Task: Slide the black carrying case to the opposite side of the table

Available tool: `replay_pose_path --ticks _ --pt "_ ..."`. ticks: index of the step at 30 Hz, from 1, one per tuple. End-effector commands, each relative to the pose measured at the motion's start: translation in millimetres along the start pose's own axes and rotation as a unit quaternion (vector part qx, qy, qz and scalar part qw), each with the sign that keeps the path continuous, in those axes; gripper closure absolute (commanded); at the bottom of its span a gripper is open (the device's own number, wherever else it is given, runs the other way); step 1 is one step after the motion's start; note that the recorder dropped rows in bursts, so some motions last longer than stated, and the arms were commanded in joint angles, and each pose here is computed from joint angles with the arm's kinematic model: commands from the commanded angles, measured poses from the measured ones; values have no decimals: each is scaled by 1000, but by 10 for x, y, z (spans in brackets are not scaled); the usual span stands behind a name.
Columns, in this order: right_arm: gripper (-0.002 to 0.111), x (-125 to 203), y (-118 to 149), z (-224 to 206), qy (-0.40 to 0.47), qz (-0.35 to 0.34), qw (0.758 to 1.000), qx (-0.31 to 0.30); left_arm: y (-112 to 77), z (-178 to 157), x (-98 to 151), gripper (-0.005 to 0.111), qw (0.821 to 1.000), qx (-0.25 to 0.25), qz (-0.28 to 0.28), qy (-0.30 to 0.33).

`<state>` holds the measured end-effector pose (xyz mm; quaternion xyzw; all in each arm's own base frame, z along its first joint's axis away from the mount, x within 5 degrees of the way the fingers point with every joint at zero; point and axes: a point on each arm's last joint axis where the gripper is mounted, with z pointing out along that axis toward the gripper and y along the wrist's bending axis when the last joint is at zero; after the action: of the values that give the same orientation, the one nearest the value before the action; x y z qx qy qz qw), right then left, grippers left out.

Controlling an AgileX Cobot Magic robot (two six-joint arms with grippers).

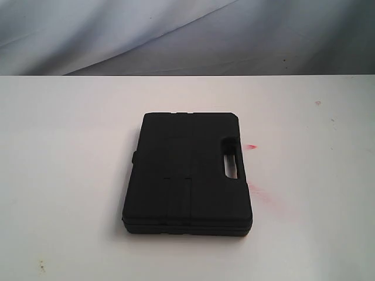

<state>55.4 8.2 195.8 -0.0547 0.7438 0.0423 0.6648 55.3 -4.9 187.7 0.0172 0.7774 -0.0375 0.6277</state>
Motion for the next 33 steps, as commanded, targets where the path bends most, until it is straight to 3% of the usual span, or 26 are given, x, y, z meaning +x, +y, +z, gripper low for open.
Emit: replay_pose_path --ticks 1,8,10,11,14,15,19,22,25,29,33 --pt "108 -24 -1 -1 -17 8 1000 0 2 -1 4 107 1000 -2 4 -4" --pt "108 -173 -17 -18 -100 154 983 -6 2 -1 4 107 1000 -2 5 -4" --pt "108 -260 -65 -43 -153 225 962 1 2 -1 4 107 1000 -2 6 -4" --pt "108 -300 -84 -58 -178 208 962 10 2 -1 4 107 1000 -2 6 -4" --pt "108 -703 -38 -208 -224 36 974 12 2 -1 4 107 1000 -2 6 -4" --pt "108 -831 -30 -269 -235 10 972 13 2 -1 4 107 1000 -2 6 -4" --pt "108 -1466 -6 -685 -335 -139 931 52 2 -1 4 107 1000 -2 5 -4" --pt "108 -1784 -10 -985 -384 -123 913 57 2 -1 4 107 1000 -2 5 -4" --pt "108 -2086 -39 -979 -338 -161 924 79 2 -1 4 107 1000 -2 5 -4" --pt "108 -2424 -80 -830 -224 -139 962 71 2 -1 4 107 1000 -2 7 -4" --pt "108 -2599 11 -560 -123 -115 986 -3 2 -1 4 107 1000 -2 7 -4"
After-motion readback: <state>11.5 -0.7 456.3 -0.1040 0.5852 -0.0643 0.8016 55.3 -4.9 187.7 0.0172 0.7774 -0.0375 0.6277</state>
